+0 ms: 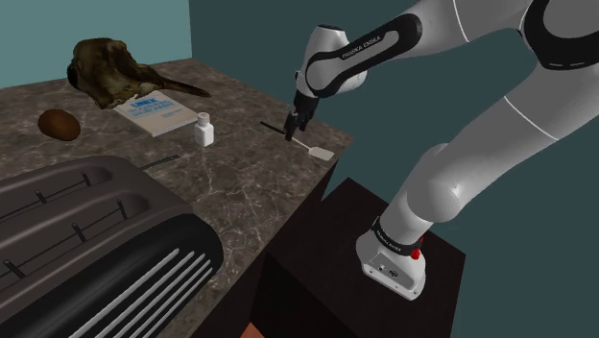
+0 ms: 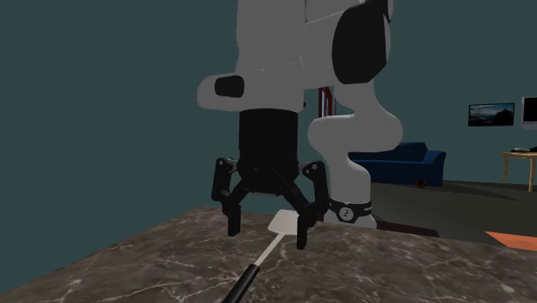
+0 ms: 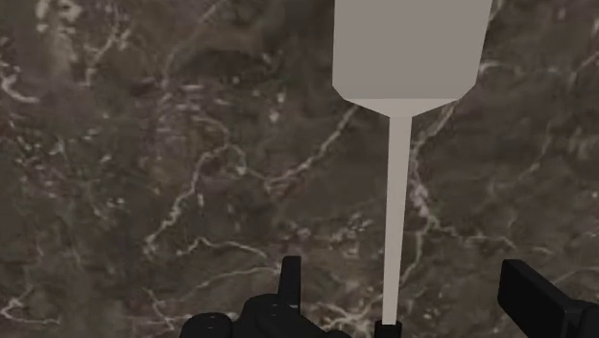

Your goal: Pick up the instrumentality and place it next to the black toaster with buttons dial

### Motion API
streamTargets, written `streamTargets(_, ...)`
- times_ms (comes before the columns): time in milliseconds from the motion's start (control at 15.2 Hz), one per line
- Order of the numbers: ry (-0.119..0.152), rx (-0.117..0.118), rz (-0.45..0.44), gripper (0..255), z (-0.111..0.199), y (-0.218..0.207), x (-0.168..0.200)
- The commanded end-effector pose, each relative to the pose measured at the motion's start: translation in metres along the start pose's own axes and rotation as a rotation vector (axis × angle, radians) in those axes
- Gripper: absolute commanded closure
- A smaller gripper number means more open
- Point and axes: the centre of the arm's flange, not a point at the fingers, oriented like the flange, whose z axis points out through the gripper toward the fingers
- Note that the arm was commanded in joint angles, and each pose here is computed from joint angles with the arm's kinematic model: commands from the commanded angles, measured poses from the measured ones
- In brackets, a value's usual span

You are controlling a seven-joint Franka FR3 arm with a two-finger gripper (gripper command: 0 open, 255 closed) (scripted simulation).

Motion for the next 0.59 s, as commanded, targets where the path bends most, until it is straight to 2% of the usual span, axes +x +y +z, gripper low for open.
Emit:
streamTargets(0, 0.001, 0.0, 0.0, 0, 0.0063, -0.0008, -0.0004)
streamTargets(462, 0.001, 0.0, 0.0, 0, 0.0063, -0.0008, -0.0003)
streamTargets(528, 0.001, 0.0, 0.0, 255, 0.0063, -0.0008, -0.0003)
